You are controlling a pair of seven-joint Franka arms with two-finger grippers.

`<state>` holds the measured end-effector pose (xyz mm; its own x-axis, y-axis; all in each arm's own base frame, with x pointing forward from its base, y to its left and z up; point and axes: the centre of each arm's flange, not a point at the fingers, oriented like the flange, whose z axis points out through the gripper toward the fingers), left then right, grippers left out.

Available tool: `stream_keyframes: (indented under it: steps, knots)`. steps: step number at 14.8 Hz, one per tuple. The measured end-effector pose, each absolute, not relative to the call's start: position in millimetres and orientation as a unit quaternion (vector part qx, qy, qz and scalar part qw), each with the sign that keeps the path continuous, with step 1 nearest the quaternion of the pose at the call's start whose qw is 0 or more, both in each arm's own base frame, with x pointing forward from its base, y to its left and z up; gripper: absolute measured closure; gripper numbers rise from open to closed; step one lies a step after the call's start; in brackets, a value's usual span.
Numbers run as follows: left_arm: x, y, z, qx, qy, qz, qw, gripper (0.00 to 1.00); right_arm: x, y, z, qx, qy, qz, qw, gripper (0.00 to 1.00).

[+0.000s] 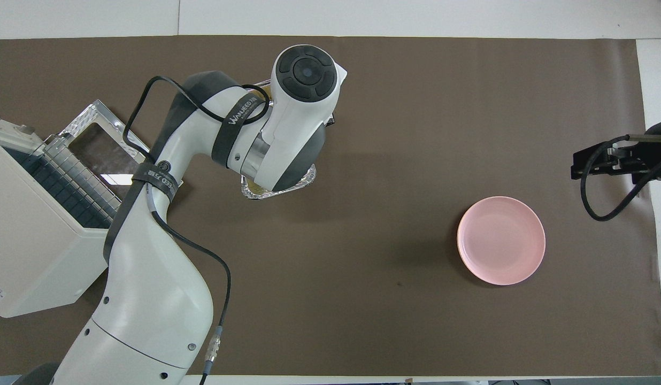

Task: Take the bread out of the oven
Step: 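Pull the foil tray out with the left gripper and set it mid-table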

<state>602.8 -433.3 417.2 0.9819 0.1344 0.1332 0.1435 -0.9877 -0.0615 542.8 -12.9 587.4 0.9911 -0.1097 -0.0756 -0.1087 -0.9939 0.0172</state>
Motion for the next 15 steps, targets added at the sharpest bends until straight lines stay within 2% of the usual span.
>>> stream_keyframes:
  steps: [8, 12, 15]
  knots:
    - [593, -456, 426, -0.996, -0.037, -0.078, 0.012, 0.98, 540, -16, 583, 0.997, -0.058, -0.044, 0.006, 0.0]
    - [538, -525, 405, -0.993, 0.051, -0.104, 0.026, 0.98, 539, -20, 583, 0.997, -0.061, -0.044, 0.006, 0.0]
    - [518, -542, 381, -0.994, 0.068, -0.085, 0.032, 0.98, 537, -21, 583, 0.997, -0.062, -0.045, 0.006, 0.0]
